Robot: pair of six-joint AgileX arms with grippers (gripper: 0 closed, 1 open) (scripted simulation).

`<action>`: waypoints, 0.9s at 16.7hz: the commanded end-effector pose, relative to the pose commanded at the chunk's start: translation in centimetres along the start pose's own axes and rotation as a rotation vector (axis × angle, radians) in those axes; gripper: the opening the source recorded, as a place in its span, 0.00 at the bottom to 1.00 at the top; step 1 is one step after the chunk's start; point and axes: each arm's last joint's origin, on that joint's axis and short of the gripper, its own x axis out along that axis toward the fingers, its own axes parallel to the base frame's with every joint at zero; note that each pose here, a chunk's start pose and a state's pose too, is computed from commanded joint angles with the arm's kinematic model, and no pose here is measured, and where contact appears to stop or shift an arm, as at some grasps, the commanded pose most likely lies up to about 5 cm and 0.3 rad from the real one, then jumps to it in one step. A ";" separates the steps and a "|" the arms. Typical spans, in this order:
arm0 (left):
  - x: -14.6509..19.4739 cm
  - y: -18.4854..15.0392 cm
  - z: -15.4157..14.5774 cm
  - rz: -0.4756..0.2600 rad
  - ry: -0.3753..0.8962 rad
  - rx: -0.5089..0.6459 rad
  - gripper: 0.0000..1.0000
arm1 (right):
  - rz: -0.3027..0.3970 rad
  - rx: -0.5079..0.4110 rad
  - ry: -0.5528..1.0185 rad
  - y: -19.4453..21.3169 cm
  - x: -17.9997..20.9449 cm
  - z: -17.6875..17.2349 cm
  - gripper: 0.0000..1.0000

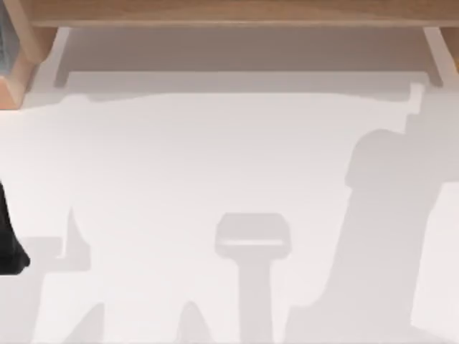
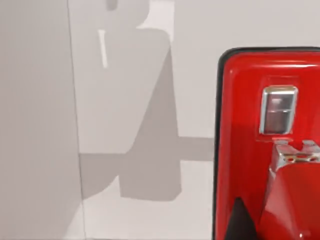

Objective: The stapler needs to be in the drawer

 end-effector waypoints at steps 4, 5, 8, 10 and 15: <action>0.0 0.0 0.0 0.000 0.000 0.000 1.00 | -0.039 -0.021 0.055 0.6 2.2 0.3 0.00; 0.0 0.0 0.0 0.000 0.000 0.000 1.00 | -0.067 -0.032 0.083 0.9 3.3 0.4 0.00; 0.0 0.0 0.0 0.000 0.000 0.000 1.00 | -0.135 -0.050 0.186 1.3 6.9 0.4 0.00; 0.0 0.0 0.0 0.000 0.000 0.000 1.00 | -0.146 -0.051 0.220 1.3 7.8 0.2 0.00; 0.0 0.0 0.0 0.000 0.000 0.000 1.00 | -0.146 -0.051 0.220 1.3 7.8 0.2 0.08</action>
